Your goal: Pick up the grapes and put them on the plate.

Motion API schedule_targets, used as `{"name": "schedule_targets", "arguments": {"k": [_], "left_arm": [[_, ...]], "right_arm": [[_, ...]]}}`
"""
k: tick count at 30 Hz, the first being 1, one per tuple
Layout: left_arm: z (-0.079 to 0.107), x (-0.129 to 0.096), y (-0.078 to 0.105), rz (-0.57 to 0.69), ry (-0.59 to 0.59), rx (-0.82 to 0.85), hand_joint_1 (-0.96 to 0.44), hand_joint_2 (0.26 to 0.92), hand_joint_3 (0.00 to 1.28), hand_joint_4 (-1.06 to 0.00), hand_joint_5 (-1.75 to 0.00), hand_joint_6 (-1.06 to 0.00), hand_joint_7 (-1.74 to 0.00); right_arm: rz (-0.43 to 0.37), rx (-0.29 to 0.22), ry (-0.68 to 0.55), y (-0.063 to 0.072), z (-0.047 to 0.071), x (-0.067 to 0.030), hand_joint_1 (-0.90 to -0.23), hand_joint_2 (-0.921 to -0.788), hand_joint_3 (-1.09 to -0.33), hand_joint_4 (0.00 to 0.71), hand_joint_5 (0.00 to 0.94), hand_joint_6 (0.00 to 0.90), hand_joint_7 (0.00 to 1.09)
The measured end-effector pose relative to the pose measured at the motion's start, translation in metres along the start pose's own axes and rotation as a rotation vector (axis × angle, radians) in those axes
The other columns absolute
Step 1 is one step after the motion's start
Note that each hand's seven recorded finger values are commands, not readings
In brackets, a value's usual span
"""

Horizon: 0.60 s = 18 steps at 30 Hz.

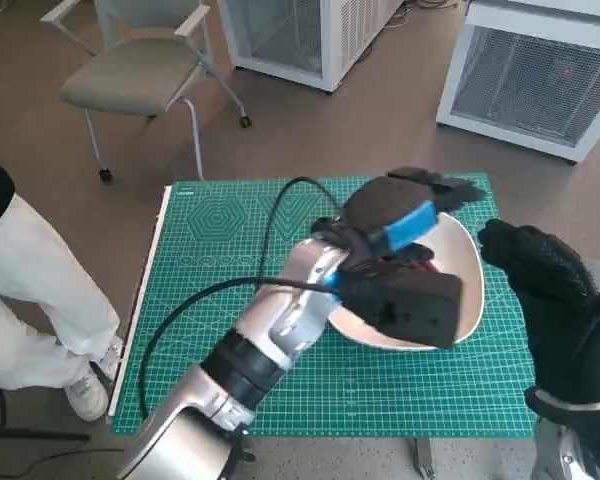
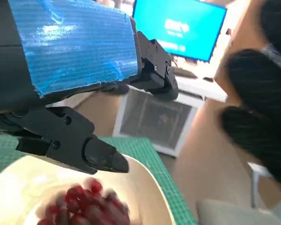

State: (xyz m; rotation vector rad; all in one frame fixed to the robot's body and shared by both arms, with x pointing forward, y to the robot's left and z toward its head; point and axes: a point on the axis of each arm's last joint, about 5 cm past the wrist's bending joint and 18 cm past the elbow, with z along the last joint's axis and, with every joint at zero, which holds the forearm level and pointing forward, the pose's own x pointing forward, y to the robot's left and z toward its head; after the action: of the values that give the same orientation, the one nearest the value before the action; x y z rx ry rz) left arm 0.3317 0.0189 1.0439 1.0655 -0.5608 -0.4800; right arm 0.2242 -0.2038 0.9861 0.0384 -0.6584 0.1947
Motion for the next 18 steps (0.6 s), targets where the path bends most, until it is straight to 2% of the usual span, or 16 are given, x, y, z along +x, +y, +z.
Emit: {"name": "schedule_targets", "arguments": {"k": [9,18], "left_arm": [[-0.025,-0.013,-0.003,0.044,0.018,-0.062,-0.48,0.921,0.12,-0.08,0.0,-0.26,-0.06],[-0.054,-0.03,0.002,0.118,0.068,-0.139,-0.52,0.921,0.2,-0.11,-0.01,-0.27,-0.04]], "right_arm": [[0.001,0.002,0.008,0.0,-0.001,-0.0002,-0.508,-0.921,-0.59,0.258,0.493,0.134,0.93],[0.006,-0.003,0.01,-0.001,-0.001,0.0006,-0.508,-0.921,-0.592,0.258,0.492,0.132,0.93]]}}
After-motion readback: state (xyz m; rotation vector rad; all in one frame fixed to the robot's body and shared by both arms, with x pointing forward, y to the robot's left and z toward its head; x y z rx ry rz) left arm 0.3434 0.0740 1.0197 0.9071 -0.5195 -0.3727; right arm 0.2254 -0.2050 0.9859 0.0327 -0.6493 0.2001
